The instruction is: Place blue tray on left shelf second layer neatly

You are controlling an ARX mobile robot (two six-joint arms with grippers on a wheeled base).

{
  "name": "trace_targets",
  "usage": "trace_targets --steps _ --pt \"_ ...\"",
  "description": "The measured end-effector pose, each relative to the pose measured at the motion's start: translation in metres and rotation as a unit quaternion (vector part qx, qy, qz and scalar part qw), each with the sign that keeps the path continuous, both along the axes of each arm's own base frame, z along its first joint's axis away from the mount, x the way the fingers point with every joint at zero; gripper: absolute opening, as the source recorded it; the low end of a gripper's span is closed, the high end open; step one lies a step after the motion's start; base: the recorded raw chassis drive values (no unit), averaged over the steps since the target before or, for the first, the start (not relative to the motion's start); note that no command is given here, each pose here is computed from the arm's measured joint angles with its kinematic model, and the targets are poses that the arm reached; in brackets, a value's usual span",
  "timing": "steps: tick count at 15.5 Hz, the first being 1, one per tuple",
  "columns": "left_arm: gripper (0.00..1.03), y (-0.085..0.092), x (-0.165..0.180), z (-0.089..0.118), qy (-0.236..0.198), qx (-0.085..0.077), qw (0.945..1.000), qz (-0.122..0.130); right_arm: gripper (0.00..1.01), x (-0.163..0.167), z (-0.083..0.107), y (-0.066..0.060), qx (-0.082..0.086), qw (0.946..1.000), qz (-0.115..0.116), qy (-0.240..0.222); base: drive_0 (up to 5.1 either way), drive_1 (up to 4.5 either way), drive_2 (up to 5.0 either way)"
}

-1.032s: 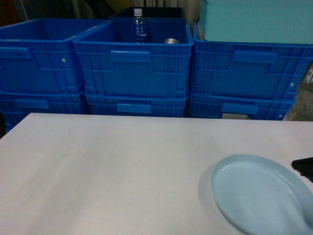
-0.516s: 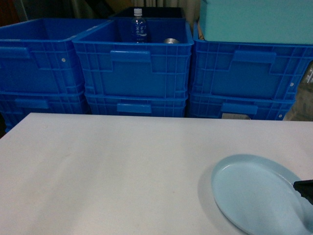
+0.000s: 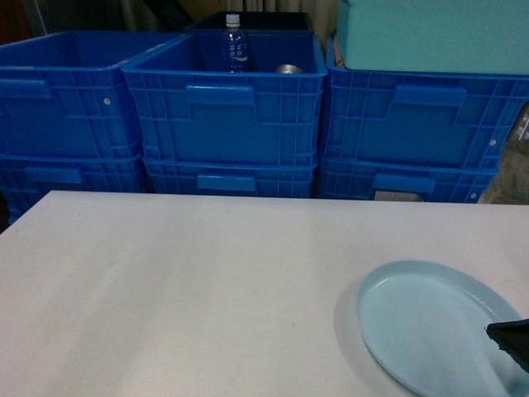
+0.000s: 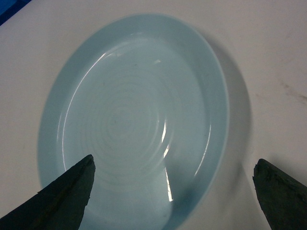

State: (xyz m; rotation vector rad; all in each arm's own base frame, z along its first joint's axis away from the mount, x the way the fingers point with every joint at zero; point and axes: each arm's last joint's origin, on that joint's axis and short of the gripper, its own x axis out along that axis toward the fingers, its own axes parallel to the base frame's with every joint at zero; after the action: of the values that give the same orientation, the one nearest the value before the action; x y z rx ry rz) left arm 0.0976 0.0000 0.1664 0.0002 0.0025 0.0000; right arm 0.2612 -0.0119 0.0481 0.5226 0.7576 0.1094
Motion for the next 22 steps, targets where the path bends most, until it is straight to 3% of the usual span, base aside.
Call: trace_targets --steps 2,3,4,6,9,12,14,15,16,18,19,21,22 --pt "0.98 0.000 0.000 0.000 0.000 0.000 1.0000 0.000 0.98 0.003 -0.012 0.004 0.011 0.9999 -0.004 -0.002 0.0 0.00 0.0" --pt "0.98 0.000 0.000 0.000 0.000 0.000 1.0000 0.000 0.93 0.007 -0.014 0.006 0.010 0.9999 -0.002 -0.007 0.0 0.00 0.0" --pt "0.98 0.000 0.000 0.000 0.000 0.000 1.0000 0.000 0.69 0.008 -0.018 0.006 0.010 0.9999 -0.003 -0.001 0.0 0.00 0.0" --pt "0.98 0.000 0.000 0.000 0.000 0.000 1.0000 0.000 0.66 0.008 -0.018 0.008 0.008 1.0000 -0.001 0.003 0.0 0.00 0.0" --pt "0.98 0.000 0.000 0.000 0.000 0.000 1.0000 0.000 0.32 0.008 -0.020 0.014 0.007 0.9998 0.010 0.012 0.0 0.00 0.0" --pt "0.98 0.000 0.000 0.000 0.000 0.000 1.0000 0.000 0.01 0.006 -0.017 0.015 0.015 0.9997 0.016 -0.009 0.0 0.00 0.0" --pt "0.98 0.000 0.000 0.000 0.000 0.000 1.0000 0.000 0.02 0.000 0.010 0.028 0.002 0.9986 0.039 -0.035 0.0 0.00 0.0" --pt "0.98 0.000 0.000 0.000 0.000 0.000 1.0000 0.000 0.02 0.002 0.033 0.033 -0.025 0.9955 0.049 -0.077 0.0 0.00 0.0" --pt "0.98 0.000 0.000 0.000 0.000 0.000 1.0000 0.000 0.02 0.004 0.061 0.035 -0.051 0.9881 0.060 -0.132 0.0 0.00 0.0" --pt "0.98 0.000 0.000 0.000 0.000 0.000 1.0000 0.000 0.02 -0.003 0.098 0.027 -0.121 0.9688 0.044 -0.212 0.0 0.00 0.0" --pt "0.98 0.000 0.000 0.000 0.000 0.000 1.0000 0.000 0.02 -0.015 0.111 0.019 -0.163 0.9540 0.034 -0.249 0.0 0.00 0.0" --pt "0.98 0.000 0.000 0.000 0.000 0.000 1.0000 0.000 0.02 -0.049 0.123 0.002 -0.232 0.9264 0.026 -0.295 0.0 0.00 0.0" --pt "0.98 0.000 0.000 0.000 0.000 0.000 1.0000 0.000 0.02 -0.068 0.126 -0.002 -0.255 0.9166 0.034 -0.306 0.0 0.00 0.0"
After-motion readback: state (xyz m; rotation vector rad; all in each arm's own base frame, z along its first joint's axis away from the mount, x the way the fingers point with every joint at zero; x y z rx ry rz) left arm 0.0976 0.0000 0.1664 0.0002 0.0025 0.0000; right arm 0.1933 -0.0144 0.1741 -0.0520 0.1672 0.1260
